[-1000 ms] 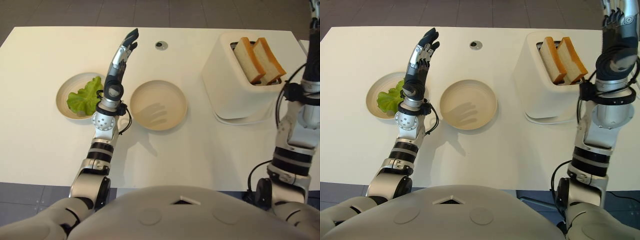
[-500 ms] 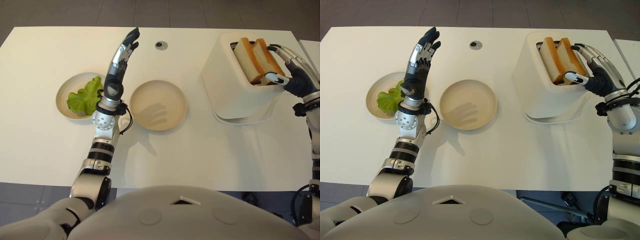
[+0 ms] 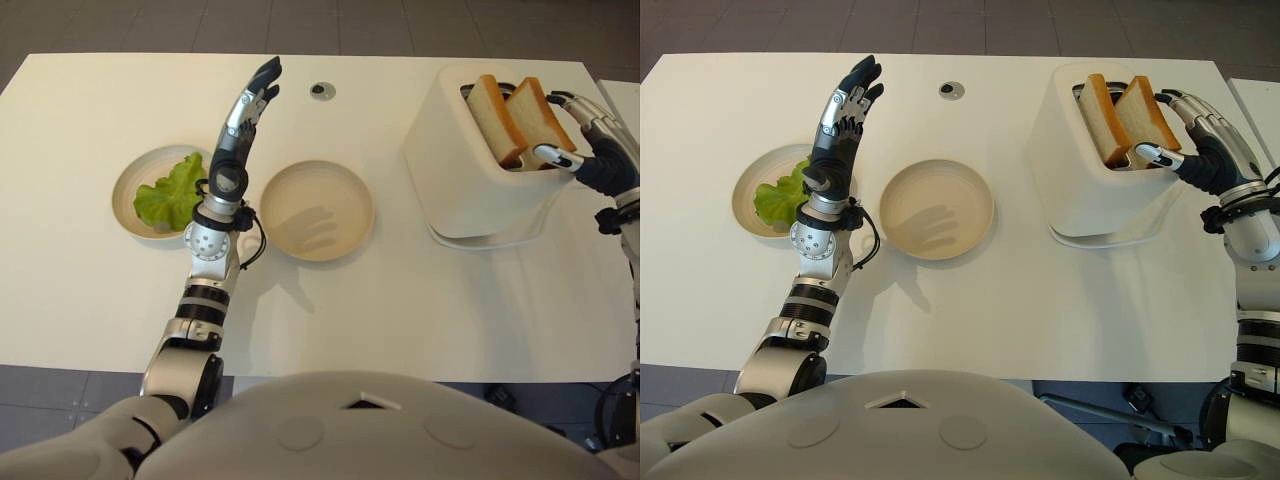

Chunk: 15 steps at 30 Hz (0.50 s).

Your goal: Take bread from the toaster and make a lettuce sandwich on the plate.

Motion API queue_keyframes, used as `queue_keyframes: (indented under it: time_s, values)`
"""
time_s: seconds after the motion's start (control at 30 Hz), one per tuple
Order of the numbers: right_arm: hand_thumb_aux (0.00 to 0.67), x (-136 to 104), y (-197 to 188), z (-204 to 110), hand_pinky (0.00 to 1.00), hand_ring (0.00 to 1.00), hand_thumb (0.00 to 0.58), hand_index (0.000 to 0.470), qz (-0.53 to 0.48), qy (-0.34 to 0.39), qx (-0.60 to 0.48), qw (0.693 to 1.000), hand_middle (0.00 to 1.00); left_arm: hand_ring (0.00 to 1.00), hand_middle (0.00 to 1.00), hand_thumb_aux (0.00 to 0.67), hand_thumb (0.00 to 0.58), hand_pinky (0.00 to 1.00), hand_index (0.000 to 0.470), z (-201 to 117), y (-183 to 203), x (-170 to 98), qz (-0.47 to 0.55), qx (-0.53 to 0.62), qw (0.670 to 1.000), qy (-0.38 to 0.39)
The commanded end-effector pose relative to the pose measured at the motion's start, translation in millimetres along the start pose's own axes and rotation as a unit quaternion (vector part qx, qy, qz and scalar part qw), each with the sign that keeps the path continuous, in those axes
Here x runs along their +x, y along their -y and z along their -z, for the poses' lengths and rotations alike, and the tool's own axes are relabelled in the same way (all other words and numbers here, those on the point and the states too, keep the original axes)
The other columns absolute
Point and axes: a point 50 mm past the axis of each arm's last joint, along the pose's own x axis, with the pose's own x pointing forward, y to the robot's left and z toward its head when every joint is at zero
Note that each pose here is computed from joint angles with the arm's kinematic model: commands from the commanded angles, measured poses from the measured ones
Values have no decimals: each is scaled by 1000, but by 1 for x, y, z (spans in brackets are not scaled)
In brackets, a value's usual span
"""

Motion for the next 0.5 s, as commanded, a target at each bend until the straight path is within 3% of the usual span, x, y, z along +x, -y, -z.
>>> queue_keyframes:
  time_s: [0.03, 0.07, 0.13, 0.23, 0.3, 0.33, 0.37, 0.4, 0.5]
  values:
    - [45, -2, 2, 4, 0, 0, 75, 31, -1, -9, -4, 1000, 0, 0, 0, 0, 0, 0, 0, 1, 0, -2, 2, 1, 1000, -7]
    - [24, -2, 2, 4, 0, 0, 40, 17, 0, -10, -5, 1000, 0, 0, 0, 0, 0, 0, 0, 1, 0, -2, 2, 2, 1000, -7]
    - [21, -4, 3, 6, 0, 0, 36, 15, 2, -12, -5, 1000, 0, 0, 0, 0, 0, 0, 0, 1, 0, -3, 2, 2, 1000, -8]
    - [60, -4, 1, 7, 0, 0, 100, 42, -3, -14, -5, 1000, 0, 0, 0, 0, 0, 0, 0, 1, 0, -3, 3, 3, 1000, -9]
    - [250, -3, -5, 5, 0, 0, 352, 175, -15, -11, -5, 1000, 0, 0, 0, 0, 0, 0, 0, 1, 1, -3, 3, 3, 1000, -10]
    - [357, -1, -9, 3, 0, 0, 454, 251, -21, -7, -3, 1000, 0, 0, 0, 0, 0, 0, 0, 1, 1, -4, 4, 3, 1000, -10]
    - [439, 0, -11, 1, 0, 0, 511, 308, -24, -1, 0, 1000, 0, 0, 0, 0, 0, 0, 0, 1, 1, -4, 4, 3, 1000, -10]
    - [644, 0, -10, -1, 0, 0, 579, 452, -18, 5, 2, 1000, 0, 0, 0, 0, 0, 0, 0, 1, 1, -4, 4, 3, 1000, -10]
    - [670, 2, 8, -10, 0, 0, 580, 470, 38, 36, 25, 998, 0, 0, 0, 0, 0, 0, 0, 1, 1, -4, 4, 3, 1000, -10]
